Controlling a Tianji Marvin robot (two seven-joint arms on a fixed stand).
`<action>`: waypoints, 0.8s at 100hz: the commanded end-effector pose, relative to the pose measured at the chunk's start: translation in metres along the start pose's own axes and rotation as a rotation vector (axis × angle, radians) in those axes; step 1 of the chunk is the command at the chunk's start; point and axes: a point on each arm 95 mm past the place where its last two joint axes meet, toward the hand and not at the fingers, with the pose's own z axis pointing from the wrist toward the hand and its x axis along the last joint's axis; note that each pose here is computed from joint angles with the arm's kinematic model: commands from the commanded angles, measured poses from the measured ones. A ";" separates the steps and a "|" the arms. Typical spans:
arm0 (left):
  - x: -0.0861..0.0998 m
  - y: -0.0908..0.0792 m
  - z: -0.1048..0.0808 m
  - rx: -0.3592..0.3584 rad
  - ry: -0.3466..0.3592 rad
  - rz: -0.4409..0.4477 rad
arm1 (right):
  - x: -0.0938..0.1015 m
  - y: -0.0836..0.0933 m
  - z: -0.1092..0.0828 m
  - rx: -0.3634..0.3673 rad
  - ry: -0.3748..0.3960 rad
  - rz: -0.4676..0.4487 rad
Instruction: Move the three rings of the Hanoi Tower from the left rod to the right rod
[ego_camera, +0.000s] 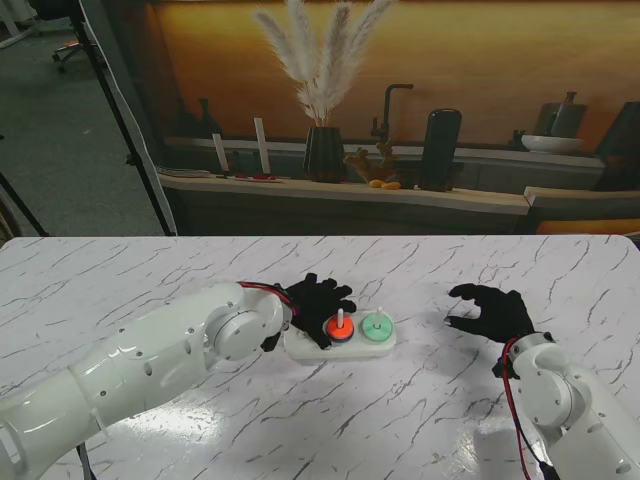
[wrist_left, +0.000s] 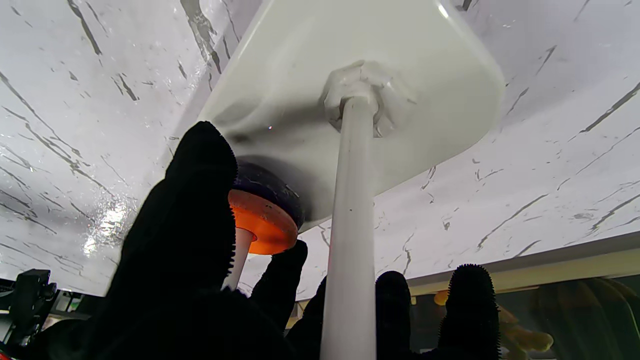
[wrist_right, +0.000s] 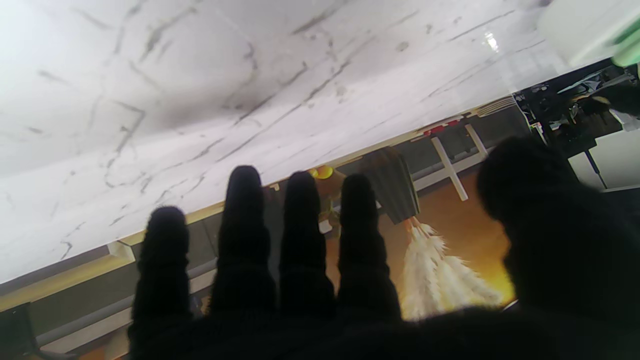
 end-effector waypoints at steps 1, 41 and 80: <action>0.005 0.003 0.003 -0.012 0.029 0.006 | 0.002 -0.006 -0.002 0.006 0.001 0.010; 0.004 0.006 0.006 0.049 0.017 -0.004 | 0.003 -0.007 -0.002 0.012 0.003 0.009; 0.002 0.006 0.006 0.067 0.019 -0.055 | 0.003 -0.008 -0.002 0.021 0.002 0.010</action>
